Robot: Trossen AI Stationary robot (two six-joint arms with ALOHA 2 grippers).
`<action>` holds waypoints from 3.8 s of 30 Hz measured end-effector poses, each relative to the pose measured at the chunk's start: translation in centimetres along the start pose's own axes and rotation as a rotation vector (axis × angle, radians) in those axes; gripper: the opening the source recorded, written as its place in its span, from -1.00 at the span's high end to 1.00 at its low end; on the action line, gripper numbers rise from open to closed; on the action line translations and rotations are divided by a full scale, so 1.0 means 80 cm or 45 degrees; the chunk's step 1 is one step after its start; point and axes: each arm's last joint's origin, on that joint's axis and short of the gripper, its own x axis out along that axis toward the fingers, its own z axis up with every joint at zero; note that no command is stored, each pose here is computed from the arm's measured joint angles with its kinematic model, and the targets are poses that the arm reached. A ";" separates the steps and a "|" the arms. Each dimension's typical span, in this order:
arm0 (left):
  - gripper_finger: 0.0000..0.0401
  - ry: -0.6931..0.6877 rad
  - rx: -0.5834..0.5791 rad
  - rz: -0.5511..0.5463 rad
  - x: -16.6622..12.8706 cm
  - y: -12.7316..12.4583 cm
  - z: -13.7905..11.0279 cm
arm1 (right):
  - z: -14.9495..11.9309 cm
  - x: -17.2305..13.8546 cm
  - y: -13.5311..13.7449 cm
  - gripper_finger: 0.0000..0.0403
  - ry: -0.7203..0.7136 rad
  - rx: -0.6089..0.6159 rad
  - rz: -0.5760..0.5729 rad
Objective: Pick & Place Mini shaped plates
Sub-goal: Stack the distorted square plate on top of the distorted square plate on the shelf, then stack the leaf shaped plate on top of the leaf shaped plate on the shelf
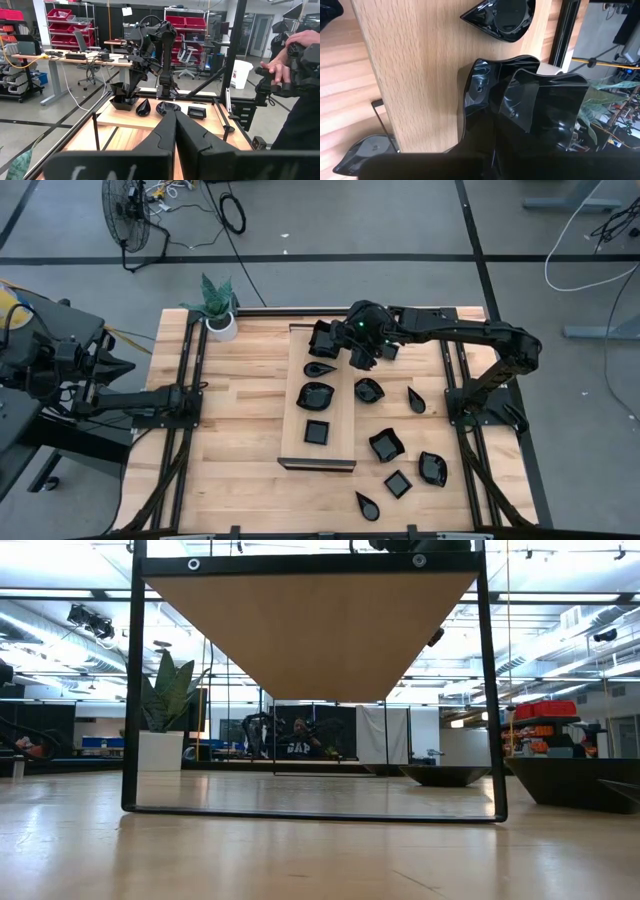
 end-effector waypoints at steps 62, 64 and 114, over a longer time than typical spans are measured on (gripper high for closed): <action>0.93 0.000 -0.001 -0.001 0.000 0.000 0.000 | 0.000 -0.004 0.010 0.91 -0.048 -0.011 -0.097; 0.93 -0.001 0.000 -0.001 0.000 0.000 0.000 | -0.003 -0.004 0.011 0.91 -0.041 0.006 -0.095; 0.93 0.000 -0.001 0.000 0.000 0.000 0.000 | -0.115 -0.061 0.044 0.26 0.196 1.240 -0.278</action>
